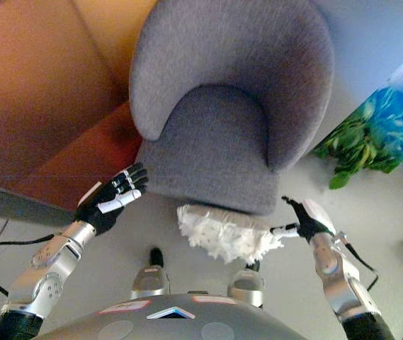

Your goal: Pick up the pillow and put it on the sofa.

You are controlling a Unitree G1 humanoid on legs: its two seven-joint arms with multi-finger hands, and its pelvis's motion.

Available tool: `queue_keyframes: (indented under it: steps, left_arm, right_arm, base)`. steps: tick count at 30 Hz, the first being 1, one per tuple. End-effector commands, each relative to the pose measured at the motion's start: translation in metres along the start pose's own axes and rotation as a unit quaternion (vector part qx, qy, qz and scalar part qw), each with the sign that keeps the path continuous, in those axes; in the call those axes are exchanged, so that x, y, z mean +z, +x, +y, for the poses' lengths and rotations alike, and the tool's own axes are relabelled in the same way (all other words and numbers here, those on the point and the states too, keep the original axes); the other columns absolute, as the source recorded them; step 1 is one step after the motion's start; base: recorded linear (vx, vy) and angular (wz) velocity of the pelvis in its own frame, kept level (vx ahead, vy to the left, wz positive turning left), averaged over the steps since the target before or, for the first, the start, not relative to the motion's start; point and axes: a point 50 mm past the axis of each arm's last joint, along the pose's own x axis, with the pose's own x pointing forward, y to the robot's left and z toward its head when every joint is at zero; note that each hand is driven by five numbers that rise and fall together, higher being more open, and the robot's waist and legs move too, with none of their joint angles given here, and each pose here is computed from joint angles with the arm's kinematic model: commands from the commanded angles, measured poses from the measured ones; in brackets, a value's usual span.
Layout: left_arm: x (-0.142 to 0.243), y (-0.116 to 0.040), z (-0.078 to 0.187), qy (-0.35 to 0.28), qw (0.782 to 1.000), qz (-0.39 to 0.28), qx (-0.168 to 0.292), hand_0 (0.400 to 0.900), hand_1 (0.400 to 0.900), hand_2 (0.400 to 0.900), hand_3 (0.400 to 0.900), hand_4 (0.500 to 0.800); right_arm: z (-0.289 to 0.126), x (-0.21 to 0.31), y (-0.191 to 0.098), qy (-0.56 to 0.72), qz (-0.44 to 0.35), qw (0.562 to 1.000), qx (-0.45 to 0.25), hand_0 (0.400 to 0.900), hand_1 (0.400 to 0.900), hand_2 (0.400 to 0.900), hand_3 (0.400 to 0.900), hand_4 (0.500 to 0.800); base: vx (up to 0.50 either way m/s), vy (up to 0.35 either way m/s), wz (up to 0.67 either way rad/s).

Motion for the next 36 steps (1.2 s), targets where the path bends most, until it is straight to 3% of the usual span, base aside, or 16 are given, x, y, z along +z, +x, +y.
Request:
queue_keyframes:
  steps: [1,5,18,29,36]
  left_arm:
    - [0.062,0.011,-0.009,0.019,0.987,-0.155,-0.031,0.9,0.9,0.9,0.9,0.8]
    - [0.074,0.017,-0.015,0.023,0.981,-0.191,-0.035,0.9,0.9,0.9,0.9,0.8]
    - [0.121,0.042,-0.044,0.048,0.95,-0.301,-0.064,0.9,0.9,0.9,0.9,0.8]
    - [0.135,0.047,-0.058,0.045,0.934,-0.346,-0.08,0.9,0.9,0.9,0.9,0.8]
    - [0.141,0.044,-0.064,0.053,0.926,-0.362,-0.09,0.9,0.9,0.9,0.9,0.8]
  right_arm:
    - [-0.056,0.042,0.013,-0.057,-0.092,0.987,-0.115,0.9,0.9,0.9,0.9,0.8]
    - [-0.066,0.057,0.018,-0.037,-0.124,0.986,-0.102,0.9,0.9,0.9,0.9,0.8]
    - [-0.106,0.104,0.029,0.019,-0.193,0.969,-0.155,0.9,0.9,0.9,0.9,0.8]
    - [-0.126,0.129,0.026,0.006,-0.229,0.945,-0.235,0.9,0.9,0.9,0.9,0.8]
    - [-0.133,0.139,0.025,0.008,-0.232,0.942,-0.242,0.9,0.9,0.9,0.9,0.8]
  base:
    - [-0.234,-0.042,0.14]
    - [-0.201,-0.037,0.08]
    - [-0.188,-0.04,0.07]
    - [-0.09,0.006,-0.05]
    - [-0.02,0.001,0.07]
